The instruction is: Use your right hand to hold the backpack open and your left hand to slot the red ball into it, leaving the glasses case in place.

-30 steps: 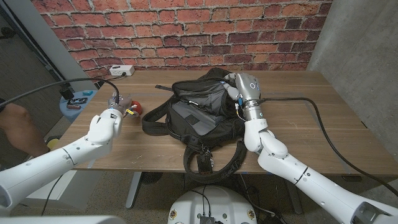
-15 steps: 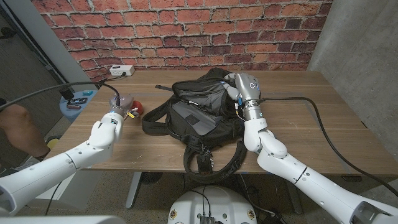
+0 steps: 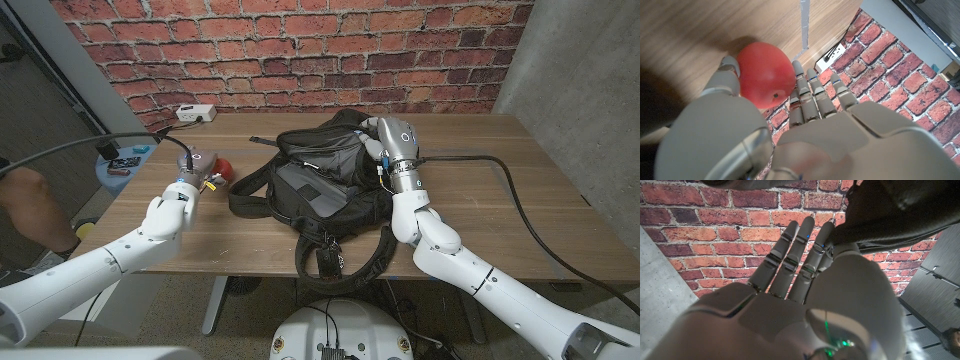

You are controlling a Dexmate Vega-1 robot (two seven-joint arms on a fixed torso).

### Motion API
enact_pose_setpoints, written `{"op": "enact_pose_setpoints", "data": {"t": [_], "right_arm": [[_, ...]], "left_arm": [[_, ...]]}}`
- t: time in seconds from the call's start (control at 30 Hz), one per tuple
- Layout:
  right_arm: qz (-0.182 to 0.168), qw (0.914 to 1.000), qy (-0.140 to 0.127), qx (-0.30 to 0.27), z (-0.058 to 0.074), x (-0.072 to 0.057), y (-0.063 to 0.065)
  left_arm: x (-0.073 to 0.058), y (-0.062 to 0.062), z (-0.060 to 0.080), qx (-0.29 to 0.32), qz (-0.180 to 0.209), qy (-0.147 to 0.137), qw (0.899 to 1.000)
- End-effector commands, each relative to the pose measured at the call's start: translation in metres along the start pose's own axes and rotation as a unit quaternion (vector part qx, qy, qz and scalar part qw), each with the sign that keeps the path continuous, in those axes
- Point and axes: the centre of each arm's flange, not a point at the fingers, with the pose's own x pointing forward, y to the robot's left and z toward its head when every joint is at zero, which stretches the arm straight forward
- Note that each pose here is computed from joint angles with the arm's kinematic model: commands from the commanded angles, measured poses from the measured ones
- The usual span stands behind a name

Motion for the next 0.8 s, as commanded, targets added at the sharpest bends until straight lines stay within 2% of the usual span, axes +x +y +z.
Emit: {"op": "enact_pose_setpoints", "data": {"t": [0.03, 0.8], "right_arm": [[-0.001, 1.0, -0.004, 0.001, 0.005, 0.002, 0.0], [-0.017, 0.9997, -0.015, -0.012, 0.013, 0.009, -0.009]], "left_arm": [[-0.004, 0.012, 0.0, -0.023, 0.011, -0.008, 1.0], [-0.013, 0.03, 0.003, -0.073, -0.015, -0.014, 0.997]]}}
